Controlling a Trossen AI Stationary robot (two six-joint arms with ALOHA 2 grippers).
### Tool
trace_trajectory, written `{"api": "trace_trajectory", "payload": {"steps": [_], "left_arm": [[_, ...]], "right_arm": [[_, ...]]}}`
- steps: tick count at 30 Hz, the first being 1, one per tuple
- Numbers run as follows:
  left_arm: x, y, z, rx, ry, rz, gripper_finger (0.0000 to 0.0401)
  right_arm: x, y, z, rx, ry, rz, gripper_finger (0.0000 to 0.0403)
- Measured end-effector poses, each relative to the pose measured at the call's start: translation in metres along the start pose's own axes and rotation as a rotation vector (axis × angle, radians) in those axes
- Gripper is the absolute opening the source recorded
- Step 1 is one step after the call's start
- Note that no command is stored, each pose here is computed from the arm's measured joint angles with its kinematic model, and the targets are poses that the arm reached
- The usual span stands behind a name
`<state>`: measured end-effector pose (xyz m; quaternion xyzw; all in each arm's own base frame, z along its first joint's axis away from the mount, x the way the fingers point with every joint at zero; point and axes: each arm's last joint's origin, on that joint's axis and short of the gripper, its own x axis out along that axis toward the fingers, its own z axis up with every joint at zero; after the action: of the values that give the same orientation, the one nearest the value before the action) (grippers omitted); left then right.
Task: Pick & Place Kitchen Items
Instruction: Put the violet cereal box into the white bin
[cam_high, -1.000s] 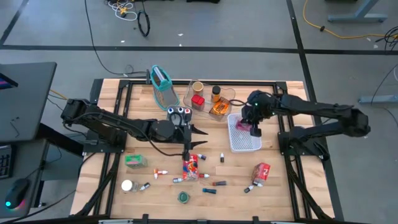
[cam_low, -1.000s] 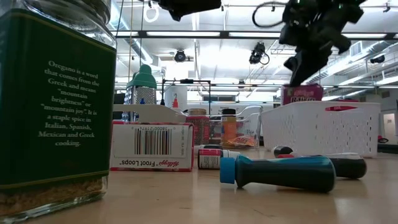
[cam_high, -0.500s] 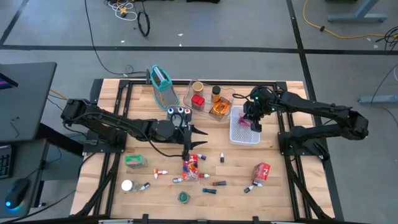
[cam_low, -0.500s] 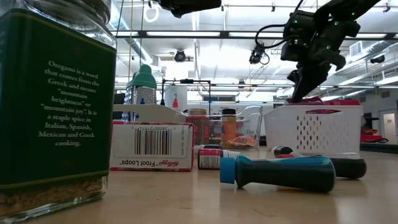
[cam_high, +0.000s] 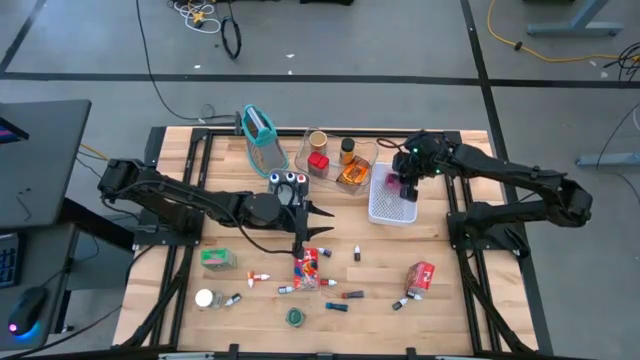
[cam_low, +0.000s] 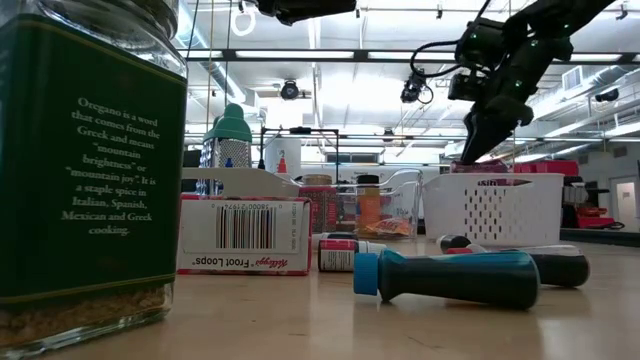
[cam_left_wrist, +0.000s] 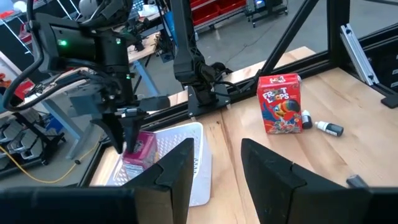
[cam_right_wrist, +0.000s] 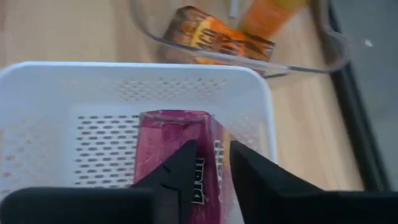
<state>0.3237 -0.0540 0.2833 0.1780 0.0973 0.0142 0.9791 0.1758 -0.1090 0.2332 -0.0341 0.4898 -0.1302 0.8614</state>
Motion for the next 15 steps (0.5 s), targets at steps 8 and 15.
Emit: {"api": "trace_trajectory", "payload": {"steps": [8, 15], "left_arm": [[0.0, 0.0, 0.0, 0.019, 0.0, 0.0, 0.0142], [0.0, 0.0, 0.0, 0.019, 0.0, 0.0, 0.0142]], "right_arm": [[-0.001, -0.013, 0.001, -0.004, 0.044, -0.239, 0.0162], [-0.001, -0.012, 0.004, -0.002, 0.006, -0.243, 0.0176]]}}
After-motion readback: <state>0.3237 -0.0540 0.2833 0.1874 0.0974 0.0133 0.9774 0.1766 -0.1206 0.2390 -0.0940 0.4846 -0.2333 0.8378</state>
